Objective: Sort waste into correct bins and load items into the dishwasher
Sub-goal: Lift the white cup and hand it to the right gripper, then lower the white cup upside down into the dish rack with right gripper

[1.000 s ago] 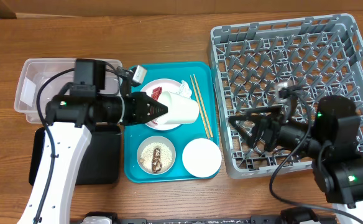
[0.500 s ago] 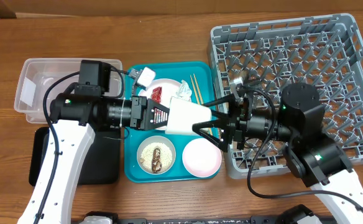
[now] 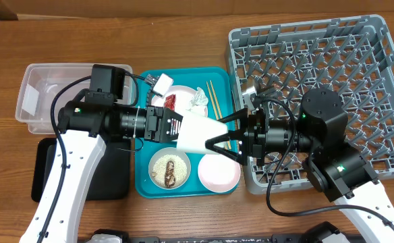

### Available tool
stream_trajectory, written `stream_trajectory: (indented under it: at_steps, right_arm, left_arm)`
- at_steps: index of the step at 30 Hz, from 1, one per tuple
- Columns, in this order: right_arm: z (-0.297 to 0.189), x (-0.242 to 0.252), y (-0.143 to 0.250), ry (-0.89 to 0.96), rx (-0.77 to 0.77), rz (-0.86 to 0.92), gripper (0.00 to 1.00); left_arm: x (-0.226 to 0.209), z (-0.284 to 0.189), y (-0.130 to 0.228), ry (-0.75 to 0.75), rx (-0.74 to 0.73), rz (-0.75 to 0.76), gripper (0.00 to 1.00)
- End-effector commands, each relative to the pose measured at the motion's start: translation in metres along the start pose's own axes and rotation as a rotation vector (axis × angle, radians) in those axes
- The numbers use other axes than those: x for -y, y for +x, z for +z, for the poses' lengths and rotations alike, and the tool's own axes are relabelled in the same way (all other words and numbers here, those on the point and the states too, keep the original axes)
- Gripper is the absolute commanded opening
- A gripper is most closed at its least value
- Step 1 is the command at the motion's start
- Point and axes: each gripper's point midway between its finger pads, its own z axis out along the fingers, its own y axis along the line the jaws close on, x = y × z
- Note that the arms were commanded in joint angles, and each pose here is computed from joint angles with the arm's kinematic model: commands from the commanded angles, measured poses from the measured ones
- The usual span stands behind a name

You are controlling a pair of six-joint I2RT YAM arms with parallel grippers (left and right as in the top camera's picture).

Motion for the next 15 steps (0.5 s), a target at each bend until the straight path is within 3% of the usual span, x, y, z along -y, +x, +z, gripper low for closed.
stream_trajectory:
  at_steps: [1, 6, 11, 15]
  right_arm:
    - [-0.008, -0.014, -0.006, -0.027, 0.012, -0.036, 0.42]
    - [-0.038, 0.003, -0.016, 0.163, 0.105, -0.052, 0.43]
    - [-0.097, 0.062, -0.002, 0.649, 0.225, 0.119, 0.42]
    - [-0.157, 0.109, 0.045, 1.085, 0.249, 0.369, 0.42]
  left_arm:
    - [-0.006, 0.000, -0.003, -0.059, 0.007, 0.014, 1.00]
    - [-0.022, -0.022, -0.016, -0.134, 0.088, -0.037, 1.00]
    - [-0.031, -0.049, -0.022, -0.164, 0.175, -0.109, 1.00]
    - [-0.048, -0.056, -0.020, -0.260, 0.192, -0.150, 1.00]
